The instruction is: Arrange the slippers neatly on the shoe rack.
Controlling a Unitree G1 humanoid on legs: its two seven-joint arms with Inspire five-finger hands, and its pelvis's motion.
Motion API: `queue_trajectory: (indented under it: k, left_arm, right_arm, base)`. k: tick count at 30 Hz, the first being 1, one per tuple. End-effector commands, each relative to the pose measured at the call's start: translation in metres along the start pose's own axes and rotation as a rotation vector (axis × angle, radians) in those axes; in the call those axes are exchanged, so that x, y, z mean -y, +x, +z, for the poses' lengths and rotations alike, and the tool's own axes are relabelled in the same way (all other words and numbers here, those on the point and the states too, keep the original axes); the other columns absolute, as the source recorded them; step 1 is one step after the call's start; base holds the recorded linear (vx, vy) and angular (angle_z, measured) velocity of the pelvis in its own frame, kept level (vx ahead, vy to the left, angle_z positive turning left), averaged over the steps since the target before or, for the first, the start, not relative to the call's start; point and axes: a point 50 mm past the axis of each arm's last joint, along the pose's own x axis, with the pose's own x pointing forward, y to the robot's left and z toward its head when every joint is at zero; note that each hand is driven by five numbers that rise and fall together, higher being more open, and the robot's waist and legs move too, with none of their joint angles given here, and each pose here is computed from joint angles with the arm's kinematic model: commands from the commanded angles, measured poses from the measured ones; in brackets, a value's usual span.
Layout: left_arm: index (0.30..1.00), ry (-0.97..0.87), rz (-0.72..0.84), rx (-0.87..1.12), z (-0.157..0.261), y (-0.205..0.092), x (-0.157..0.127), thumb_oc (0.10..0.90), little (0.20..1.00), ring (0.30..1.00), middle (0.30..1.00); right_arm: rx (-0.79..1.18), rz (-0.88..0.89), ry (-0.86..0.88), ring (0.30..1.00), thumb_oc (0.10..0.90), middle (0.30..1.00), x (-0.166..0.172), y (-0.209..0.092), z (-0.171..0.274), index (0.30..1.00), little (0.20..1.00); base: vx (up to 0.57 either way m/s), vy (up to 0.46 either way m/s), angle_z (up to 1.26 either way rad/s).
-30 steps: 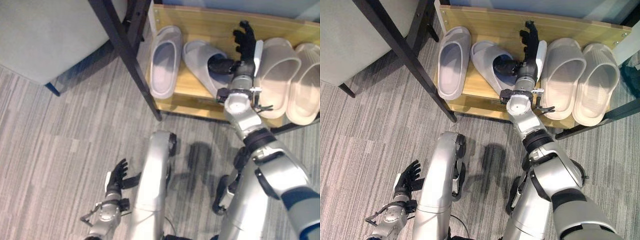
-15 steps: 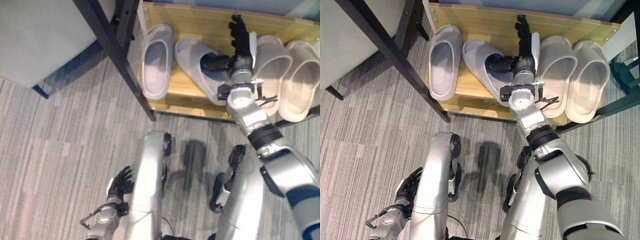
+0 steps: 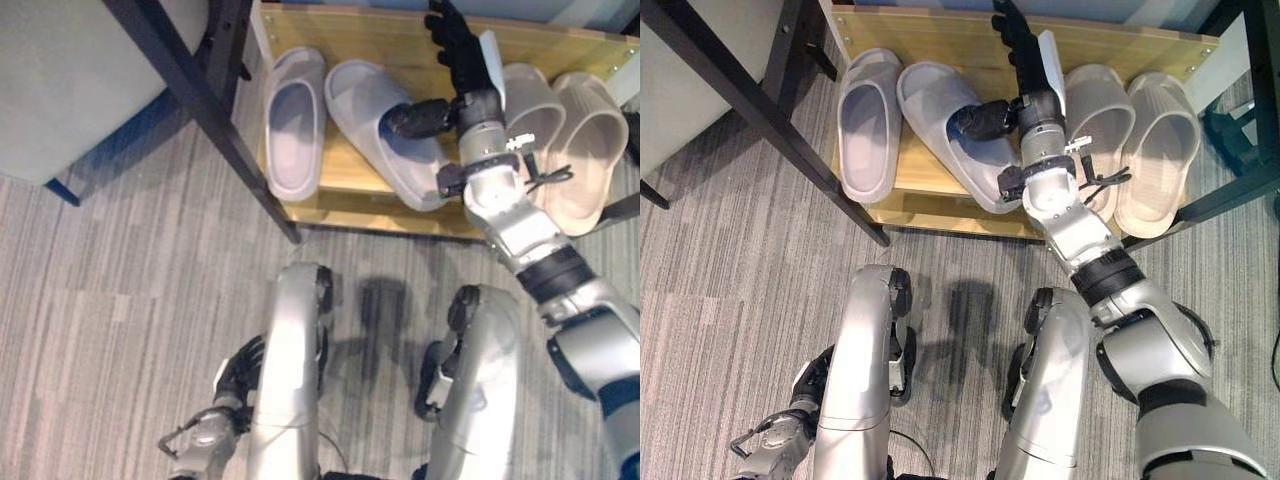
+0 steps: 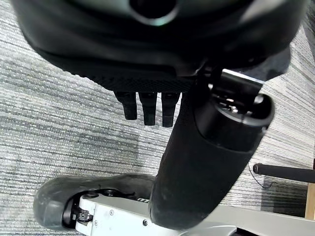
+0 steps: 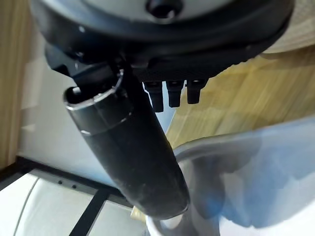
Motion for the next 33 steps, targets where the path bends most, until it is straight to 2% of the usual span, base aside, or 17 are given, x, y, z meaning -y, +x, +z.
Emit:
queue_trajectory:
  k: [1, 7, 15, 18, 21, 24, 33]
  left_arm:
    - [0.900, 0.037, -0.063, 0.010, -0.007, -0.010, 0.004, 0.800, 0.900, 0.900, 0.900]
    - [0.900, 0.052, -0.079, -0.004, -0.010, -0.009, 0.007, 0.800, 0.900, 0.900, 0.900]
    - [0.900, 0.058, -0.075, 0.009, -0.007, -0.007, 0.008, 0.800, 0.900, 0.900, 0.900]
    - [0.900, 0.072, -0.074, 0.017, -0.005, -0.005, 0.008, 0.800, 0.900, 0.900, 0.900]
    - [0.900, 0.080, -0.072, 0.020, -0.003, -0.004, 0.006, 0.800, 0.900, 0.900, 0.900]
    - [0.900, 0.091, -0.074, 0.020, -0.003, -0.003, 0.007, 0.800, 0.900, 0.900, 0.900]
    - [0.900, 0.116, -0.053, -0.006, -0.011, -0.004, 0.004, 0.800, 0.900, 0.900, 0.900]
  right_arm:
    - [0.326, -0.082, -0.064, 0.900, 0.800, 0.900, 0.035, 0.021, 0.075, 0.900, 0.900]
    - [0.282, -0.089, -0.144, 0.900, 0.800, 0.900, 0.041, 0.024, 0.067, 0.900, 0.900]
    - [0.284, -0.117, -0.092, 0.900, 0.800, 0.900, 0.043, 0.023, 0.066, 0.900, 0.900]
    - [0.296, -0.113, -0.017, 0.900, 0.800, 0.900, 0.033, 0.035, 0.076, 0.900, 0.900]
    - [0.239, -0.131, -0.095, 0.900, 0.800, 0.900, 0.027, 0.053, 0.078, 0.900, 0.900]
    - [0.179, -0.150, -0.099, 0.900, 0.800, 0.900, 0.019, 0.063, 0.073, 0.900, 0.900]
    - [0.185, -0.175, -0.088, 0.900, 0.800, 0.900, 0.006, 0.073, 0.084, 0.900, 0.900]
  base:
    - [0.00, 0.000, 0.00]
    - [0.00, 0.000, 0.00]
    - [0.00, 0.000, 0.00]
    - [0.00, 0.000, 0.00]
    - [0.00, 0.000, 0.00]
    - [0.00, 0.000, 0.00]
    - [0.00, 0.000, 0.00]
